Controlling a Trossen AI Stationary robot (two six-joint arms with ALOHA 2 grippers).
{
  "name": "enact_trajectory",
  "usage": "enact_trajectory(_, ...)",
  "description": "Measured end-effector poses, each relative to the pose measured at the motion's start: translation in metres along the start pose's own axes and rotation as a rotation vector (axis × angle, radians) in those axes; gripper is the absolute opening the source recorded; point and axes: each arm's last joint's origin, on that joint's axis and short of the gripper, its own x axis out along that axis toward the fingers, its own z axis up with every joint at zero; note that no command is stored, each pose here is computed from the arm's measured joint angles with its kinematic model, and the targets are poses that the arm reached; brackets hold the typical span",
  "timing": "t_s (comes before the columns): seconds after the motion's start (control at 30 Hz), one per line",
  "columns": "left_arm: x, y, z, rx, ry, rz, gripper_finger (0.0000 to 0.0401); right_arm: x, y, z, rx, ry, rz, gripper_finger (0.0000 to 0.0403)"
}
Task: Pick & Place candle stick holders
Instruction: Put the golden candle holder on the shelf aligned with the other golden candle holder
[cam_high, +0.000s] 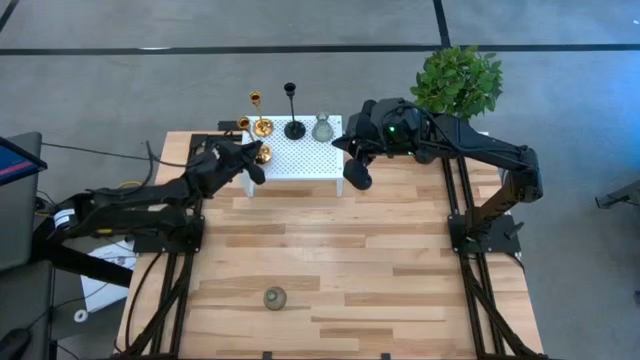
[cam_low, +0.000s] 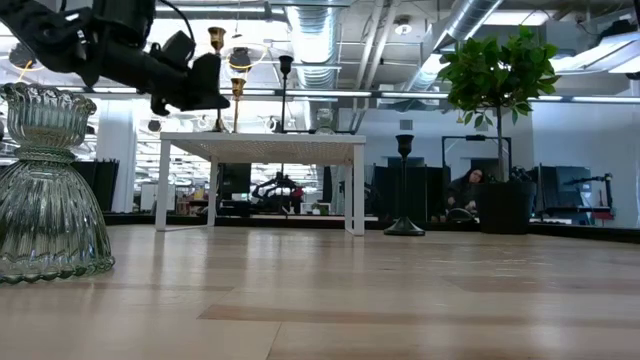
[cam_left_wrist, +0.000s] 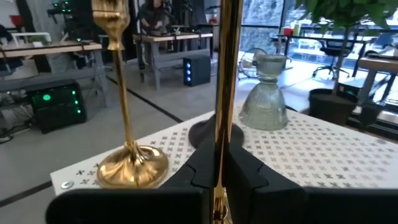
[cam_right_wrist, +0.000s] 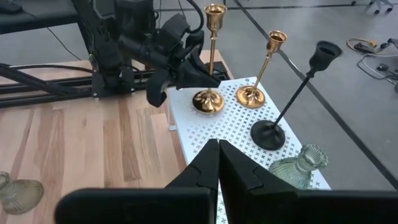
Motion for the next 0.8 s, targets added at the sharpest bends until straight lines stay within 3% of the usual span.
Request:
enact_trajectory(0.53, 0.012, -0.002, -0.011, 0.025, 0.042, 0.018, 0.0015, 0.0, -0.002, 0.0, -0.002, 0.0, -0.007, 0.0)
enact_trajectory(0.8, 0.011, 0.0, -0.014, 0.037, 0.064, 0.099, 0.0086, 0.001, -0.004, 0.0, 0.001, 0.002, -0.011, 0.0)
